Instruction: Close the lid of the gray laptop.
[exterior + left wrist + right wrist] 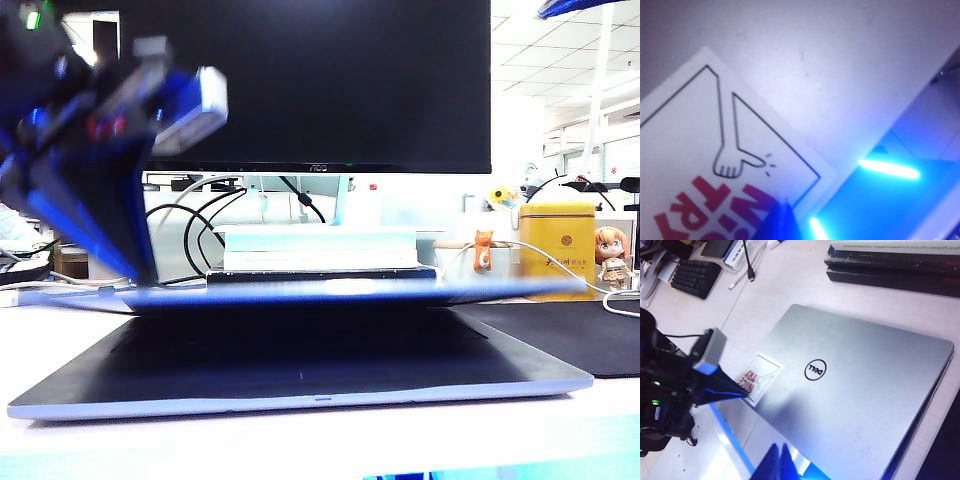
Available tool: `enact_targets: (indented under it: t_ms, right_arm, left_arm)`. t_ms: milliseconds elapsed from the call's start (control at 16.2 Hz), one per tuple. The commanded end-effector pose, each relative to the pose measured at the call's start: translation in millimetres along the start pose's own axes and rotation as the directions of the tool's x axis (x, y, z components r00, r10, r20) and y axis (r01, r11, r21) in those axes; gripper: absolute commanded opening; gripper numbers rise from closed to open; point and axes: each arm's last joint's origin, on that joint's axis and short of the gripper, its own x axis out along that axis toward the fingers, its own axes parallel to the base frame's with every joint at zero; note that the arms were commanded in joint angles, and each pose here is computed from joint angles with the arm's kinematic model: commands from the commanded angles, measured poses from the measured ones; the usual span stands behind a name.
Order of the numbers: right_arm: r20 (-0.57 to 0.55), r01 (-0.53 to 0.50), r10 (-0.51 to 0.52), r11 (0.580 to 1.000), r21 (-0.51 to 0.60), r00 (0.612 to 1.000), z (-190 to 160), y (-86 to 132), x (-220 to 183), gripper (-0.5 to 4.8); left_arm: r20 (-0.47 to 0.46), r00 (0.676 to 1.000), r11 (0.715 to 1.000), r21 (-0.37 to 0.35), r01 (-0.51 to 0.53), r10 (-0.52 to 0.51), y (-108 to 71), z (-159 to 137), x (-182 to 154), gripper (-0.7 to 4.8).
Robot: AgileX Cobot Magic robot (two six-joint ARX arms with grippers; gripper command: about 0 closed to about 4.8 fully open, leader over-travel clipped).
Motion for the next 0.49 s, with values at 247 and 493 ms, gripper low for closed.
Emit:
enact_targets:
  t_ms: [247, 493]
  right_arm:
    - [0.010, -0.007, 0.008, 0.999, -0.040, 1.000, 1.3, 1.7, -1.1, -0.05]
    - [0.072, -0.012, 0.024, 0.987, -0.162, 0.997, 7.7, 5.3, -4.7, -0.05]
  left_arm:
    - [0.146, 0.981, 0.991, 0.019, -0.132, 0.128, -13.5, -3.1, 5.1, -0.06]
    - [0.455, 0.835, 0.942, -0.031, -0.333, 0.310, -16.5, -4.2, -54.8, -0.06]
